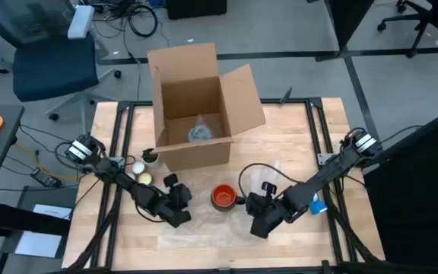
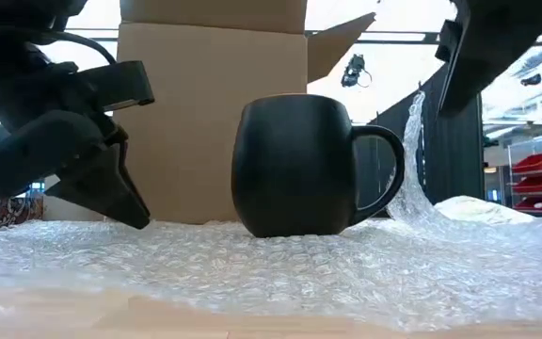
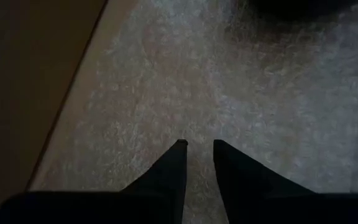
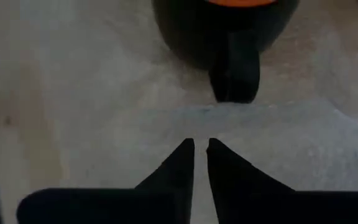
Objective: Wrap mug
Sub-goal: Wrap the black mug with bubble wrap
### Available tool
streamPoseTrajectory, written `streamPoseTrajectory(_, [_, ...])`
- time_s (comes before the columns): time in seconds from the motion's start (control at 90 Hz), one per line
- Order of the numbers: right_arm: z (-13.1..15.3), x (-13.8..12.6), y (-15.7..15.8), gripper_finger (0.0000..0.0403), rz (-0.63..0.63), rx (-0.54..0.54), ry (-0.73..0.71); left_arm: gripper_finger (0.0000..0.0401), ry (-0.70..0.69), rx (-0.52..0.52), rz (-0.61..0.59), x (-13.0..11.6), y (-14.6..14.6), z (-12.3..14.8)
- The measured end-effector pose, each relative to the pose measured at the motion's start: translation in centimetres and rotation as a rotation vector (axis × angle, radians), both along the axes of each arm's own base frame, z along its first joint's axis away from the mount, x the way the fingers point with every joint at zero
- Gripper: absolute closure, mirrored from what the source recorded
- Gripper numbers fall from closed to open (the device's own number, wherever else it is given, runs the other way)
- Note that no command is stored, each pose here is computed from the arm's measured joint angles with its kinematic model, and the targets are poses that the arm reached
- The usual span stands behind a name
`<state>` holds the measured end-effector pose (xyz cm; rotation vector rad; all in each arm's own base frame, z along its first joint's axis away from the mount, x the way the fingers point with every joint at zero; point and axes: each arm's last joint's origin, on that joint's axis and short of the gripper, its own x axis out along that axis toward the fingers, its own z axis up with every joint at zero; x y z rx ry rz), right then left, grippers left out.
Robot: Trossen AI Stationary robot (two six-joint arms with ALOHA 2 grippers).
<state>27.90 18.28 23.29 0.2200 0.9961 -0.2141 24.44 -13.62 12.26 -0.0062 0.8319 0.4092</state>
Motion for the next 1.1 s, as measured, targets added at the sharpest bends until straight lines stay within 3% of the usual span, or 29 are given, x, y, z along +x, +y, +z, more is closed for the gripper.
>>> streamPoseTrajectory(0.367, [0.2,0.3,-0.5,0.0221,0.216,-0.220,-0.009,0.0337,-0.001,0.000,0.000,0.0,0.0,0.0])
streamPoseTrajectory(0.533, [0.3,1.1,-1.5,0.0182,0.289,-0.285,-0.008,0.0337,-0.001,0.000,0.000,0.0,0.0,0.0])
streamPoseTrajectory(0.822, [-0.8,2.1,-1.7,0.0198,0.546,-0.266,0.056,0.0337,-0.008,-0.005,0.000,0.1,0.0,0.1])
streamPoseTrajectory(1.1, [-1.4,2.4,-3.0,0.0256,0.543,-0.290,0.083,0.0336,-0.014,0.007,0.000,0.2,0.0,0.1])
